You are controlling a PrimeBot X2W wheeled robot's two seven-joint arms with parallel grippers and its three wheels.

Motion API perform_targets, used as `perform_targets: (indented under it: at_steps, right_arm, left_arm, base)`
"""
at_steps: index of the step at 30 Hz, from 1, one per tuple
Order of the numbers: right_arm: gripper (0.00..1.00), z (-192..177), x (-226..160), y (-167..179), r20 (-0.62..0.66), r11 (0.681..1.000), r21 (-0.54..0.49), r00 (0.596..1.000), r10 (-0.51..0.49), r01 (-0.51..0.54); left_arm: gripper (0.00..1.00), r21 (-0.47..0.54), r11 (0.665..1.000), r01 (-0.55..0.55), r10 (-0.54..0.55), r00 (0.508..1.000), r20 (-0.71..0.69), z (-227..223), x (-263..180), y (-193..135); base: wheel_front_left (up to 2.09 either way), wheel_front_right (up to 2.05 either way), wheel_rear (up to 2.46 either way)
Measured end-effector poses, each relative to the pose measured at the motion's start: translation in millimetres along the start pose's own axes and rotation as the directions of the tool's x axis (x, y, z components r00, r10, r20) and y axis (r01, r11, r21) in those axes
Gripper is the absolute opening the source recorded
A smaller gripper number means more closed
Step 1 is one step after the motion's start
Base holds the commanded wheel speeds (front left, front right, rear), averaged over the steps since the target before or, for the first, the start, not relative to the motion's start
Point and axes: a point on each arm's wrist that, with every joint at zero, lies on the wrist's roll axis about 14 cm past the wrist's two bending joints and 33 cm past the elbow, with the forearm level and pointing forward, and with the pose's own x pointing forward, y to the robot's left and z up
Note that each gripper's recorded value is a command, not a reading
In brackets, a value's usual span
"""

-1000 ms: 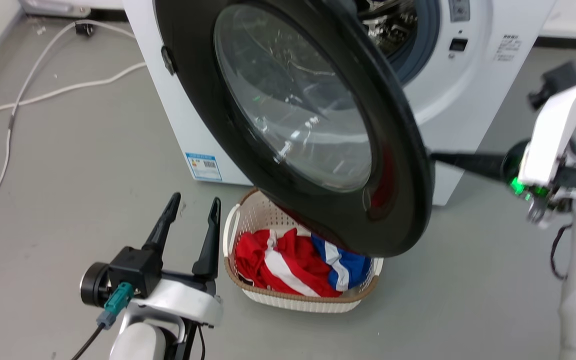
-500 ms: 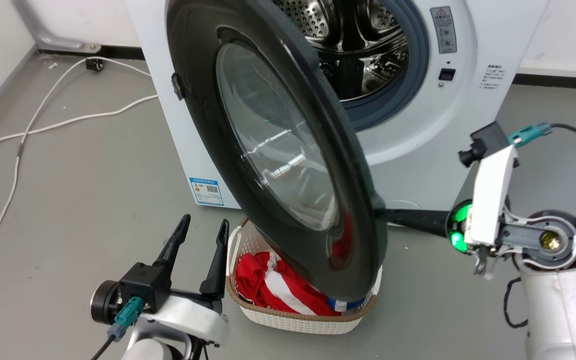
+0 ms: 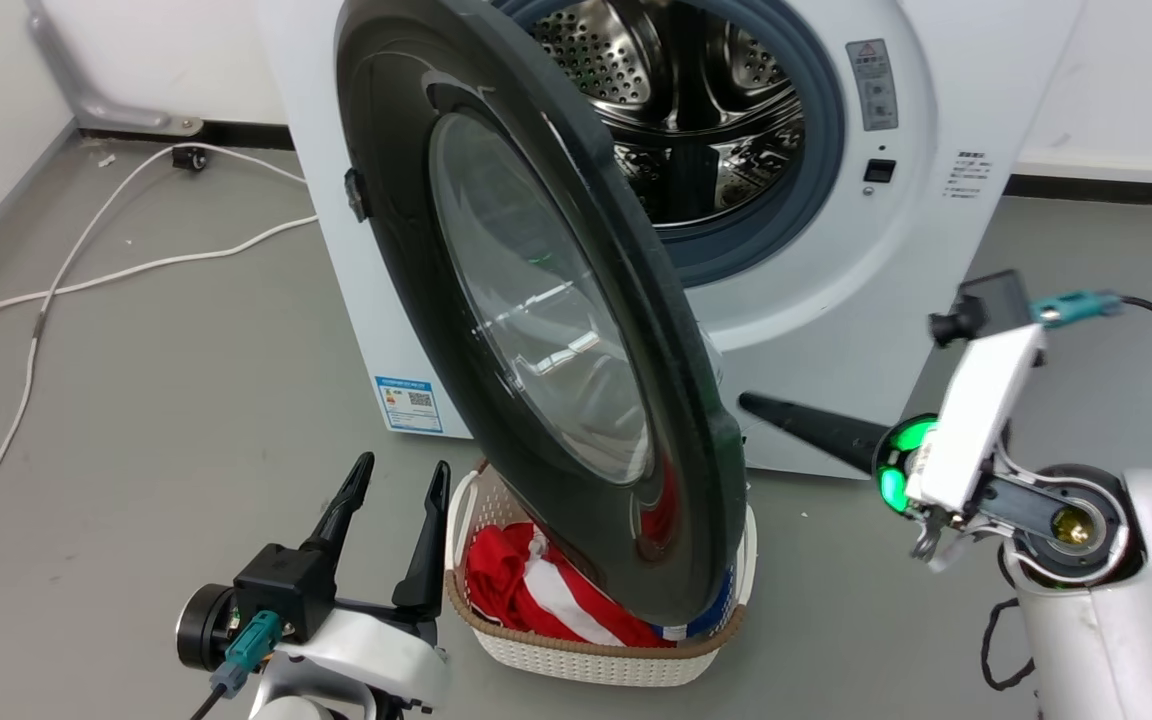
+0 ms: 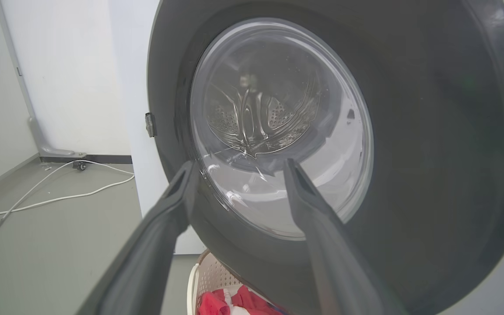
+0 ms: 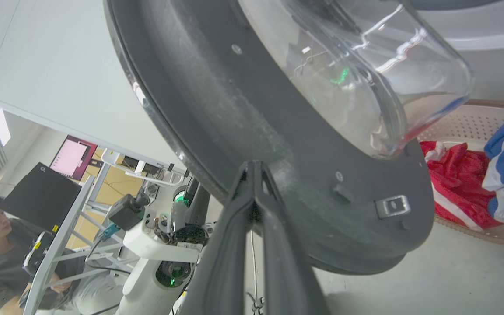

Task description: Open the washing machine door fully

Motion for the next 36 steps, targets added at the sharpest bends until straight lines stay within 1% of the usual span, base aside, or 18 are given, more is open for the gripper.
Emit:
perform_targets:
  at_steps: [3,6,10,12,15,17,20,21,22,23,27,29,30,31,33,34,35,36]
  right_arm:
    - [0.0,24,-16,-9,0.186,0.999,0.007,0.982,-0.035,0.035]
    - [0.0,41,-35,-21,0.343,0.997,0.051,0.937,-0.065,0.051]
    - [0.0,41,-64,-48,0.487,0.986,0.136,0.861,-0.147,0.092]
    - [0.0,36,-80,-59,0.539,0.979,0.181,0.822,-0.183,0.099]
    - [0.0,22,-102,-78,0.587,0.962,0.233,0.768,-0.257,0.144]
    - [0.0,12,-117,-89,0.618,0.948,0.285,0.729,-0.295,0.143]
    - [0.0,-4,-137,-103,0.647,0.927,0.316,0.669,-0.365,0.2]
    - [0.18,-8,-142,-106,0.657,0.922,0.326,0.651,-0.38,0.21]
    - [0.48,-11,-149,-110,0.671,0.915,0.328,0.625,-0.399,0.233]
    - [1.0,-12,-155,-112,0.687,0.91,0.323,0.596,-0.415,0.262]
    - [1.0,-7,-176,-111,0.753,0.884,0.247,0.496,-0.433,0.397]
    - [1.0,0,-187,-108,0.789,0.857,0.19,0.445,-0.423,0.479]
    - [1.0,5,-192,-106,0.807,0.836,0.149,0.423,-0.412,0.528]
    - [1.0,10,-199,-104,0.824,0.804,0.106,0.401,-0.401,0.586]
    - [1.0,19,-211,-99,0.856,0.719,0.016,0.363,-0.369,0.695]
    - [1.0,22,-215,-96,0.867,0.67,-0.026,0.35,-0.355,0.742]
    - [1.0,24,-216,-93,0.874,0.628,-0.06,0.345,-0.342,0.776]
    - [1.0,27,-218,-88,0.883,0.578,-0.102,0.341,-0.323,0.81]
  left_arm:
    - [1.0,-0.002,1.0,0.013,-0.013,1.0,0.002,0,2,-4]
    - [1.0,-0.006,1.0,0.028,-0.028,1.0,-0.001,-1,4,-9]
    - [1.0,-0.013,0.999,0.043,-0.043,0.999,-0.013,-5,4,-15]
    - [1.0,-0.018,0.999,0.05,-0.05,0.999,-0.014,-6,6,-17]
    - [1.0,-0.021,0.997,0.07,-0.071,0.997,-0.018,-8,9,-24]
    - [1.0,-0.022,0.997,0.081,-0.081,0.996,-0.023,-10,11,-27]
    - [1.0,-0.022,0.996,0.086,-0.087,0.996,-0.027,-12,13,-28]
    - [1.0,-0.022,0.996,0.087,-0.087,0.996,-0.029,-12,14,-28]
    - [1.0,-0.022,0.996,0.088,-0.088,0.996,-0.03,-13,14,-28]
    - [1.0,-0.022,0.996,0.088,-0.088,0.996,-0.032,-13,14,-28]
    - [1.0,-0.023,0.996,0.083,-0.084,0.996,-0.039,-16,14,-27]
    - [1.0,-0.023,0.996,0.082,-0.083,0.996,-0.041,-16,14,-26]
    - [1.0,-0.023,0.996,0.082,-0.083,0.996,-0.042,-17,14,-26]
    - [1.0,-0.023,0.996,0.081,-0.082,0.996,-0.044,-17,14,-26]
    - [1.0,-0.018,0.997,0.079,-0.08,0.996,-0.045,-18,14,-25]
    - [1.0,-0.018,0.997,0.079,-0.08,0.996,-0.044,-17,15,-24]
    - [1.0,-0.017,0.997,0.078,-0.079,0.996,-0.044,-17,15,-24]
    - [1.0,-0.017,0.997,0.077,-0.078,0.996,-0.043,-17,16,-24]
  base:
    - [0.0,0.0,0.0]
    - [0.0,0.0,0.0]
    - [0.0,0.0,0.0]
    - [0.0,0.0,0.0]
    - [0.0,0.0,0.0]
    - [0.0,0.0,0.0]
    - [0.0,0.0,0.0]
    - [0.0,0.0,0.0]
    - [0.0,0.0,0.0]
    - [0.0,0.0,0.0]
    - [0.0,0.0,0.0]
    - [0.0,0.0,0.0]
    - [0.0,0.0,0.0]
    - [0.0,0.0,0.0]
    - [0.0,0.0,0.0]
    - [0.0,0.0,0.0]
    - [0.0,0.0,0.0]
    - [0.0,0.0,0.0]
